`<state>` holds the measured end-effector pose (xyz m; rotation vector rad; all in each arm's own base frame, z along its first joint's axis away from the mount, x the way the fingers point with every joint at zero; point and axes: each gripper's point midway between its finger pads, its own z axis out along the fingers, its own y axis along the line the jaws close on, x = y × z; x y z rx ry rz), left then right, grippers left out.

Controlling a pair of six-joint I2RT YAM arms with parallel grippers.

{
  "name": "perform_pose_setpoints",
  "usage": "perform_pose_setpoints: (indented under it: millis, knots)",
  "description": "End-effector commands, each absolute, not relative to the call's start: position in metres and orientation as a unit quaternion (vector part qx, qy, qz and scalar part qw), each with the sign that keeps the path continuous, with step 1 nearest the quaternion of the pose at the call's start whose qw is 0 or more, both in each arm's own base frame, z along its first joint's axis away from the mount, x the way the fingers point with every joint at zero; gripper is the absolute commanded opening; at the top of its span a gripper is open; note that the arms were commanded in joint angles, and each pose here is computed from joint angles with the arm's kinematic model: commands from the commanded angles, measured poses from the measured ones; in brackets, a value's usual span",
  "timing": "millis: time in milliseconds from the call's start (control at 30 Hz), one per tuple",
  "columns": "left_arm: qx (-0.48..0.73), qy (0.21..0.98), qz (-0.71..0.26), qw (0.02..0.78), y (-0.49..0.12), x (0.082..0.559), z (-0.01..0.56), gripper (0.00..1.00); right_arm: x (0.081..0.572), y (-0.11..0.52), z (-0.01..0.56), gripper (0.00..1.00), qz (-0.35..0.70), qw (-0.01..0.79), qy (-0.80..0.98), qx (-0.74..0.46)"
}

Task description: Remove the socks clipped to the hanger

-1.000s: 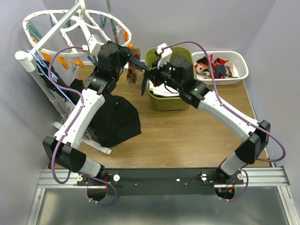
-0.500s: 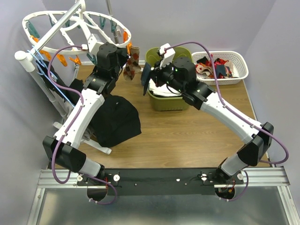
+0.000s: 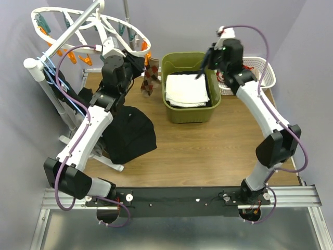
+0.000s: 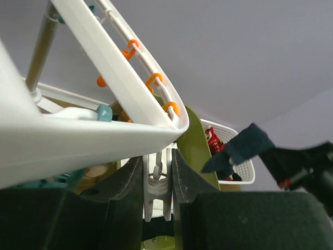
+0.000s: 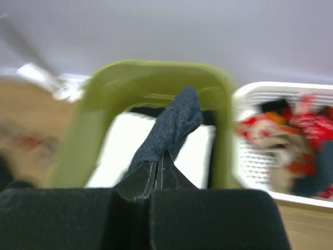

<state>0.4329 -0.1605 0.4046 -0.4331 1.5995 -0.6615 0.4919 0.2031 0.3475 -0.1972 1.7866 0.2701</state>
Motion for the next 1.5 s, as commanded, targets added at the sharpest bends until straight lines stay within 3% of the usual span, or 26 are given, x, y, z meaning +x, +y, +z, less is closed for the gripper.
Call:
perform_pose_setpoints:
  millis: [0,167,433,467,567,600,700,833,1033,1267,1467]
  knots:
    - [-0.077,0.711,-0.32,0.621,-0.184,0.41,0.408,0.0,0.549,0.12,0.335,0.01,0.066,0.599,0.798,-0.018]
    - [-0.051,0.7,-0.371,0.608,-0.176,0.395,0.409,0.0,0.589,0.038,0.312,0.01,0.036,0.592,0.804,0.044]
    - [-0.035,0.681,-0.425,0.596,-0.162,0.381,0.415,0.0,0.641,-0.043,0.225,0.05,0.024,0.531,0.84,0.108]
    - [-0.026,0.681,-0.437,0.587,-0.165,0.378,0.414,0.0,0.642,-0.048,0.221,0.09,0.021,0.526,0.843,0.115]
    - [-0.019,0.674,-0.473,0.568,-0.164,0.371,0.412,0.0,0.637,-0.057,0.195,0.47,0.008,0.483,0.863,0.146]
    - [-0.018,0.668,-0.478,0.569,-0.16,0.371,0.41,0.0,0.634,-0.055,0.191,0.67,0.013,0.475,0.868,0.147]
    - [-0.013,0.667,-0.493,0.559,-0.16,0.369,0.408,0.0,0.617,-0.04,0.179,0.84,0.045,0.451,0.88,0.142]
    - [-0.012,0.67,-0.496,0.553,-0.157,0.368,0.404,0.0,0.592,-0.026,0.189,0.92,0.062,0.442,0.886,0.13]
    - [-0.013,0.661,-0.509,0.551,-0.158,0.361,0.408,0.0,0.558,0.049,0.25,1.0,0.073,0.488,0.869,0.045]
    - [-0.019,0.648,-0.518,0.558,-0.157,0.354,0.419,0.0,0.493,0.254,0.303,1.0,0.273,0.535,0.778,-0.186]
    - [-0.022,0.643,-0.526,0.556,-0.158,0.352,0.422,0.0,0.427,0.369,0.307,1.0,0.354,0.536,0.692,-0.33]
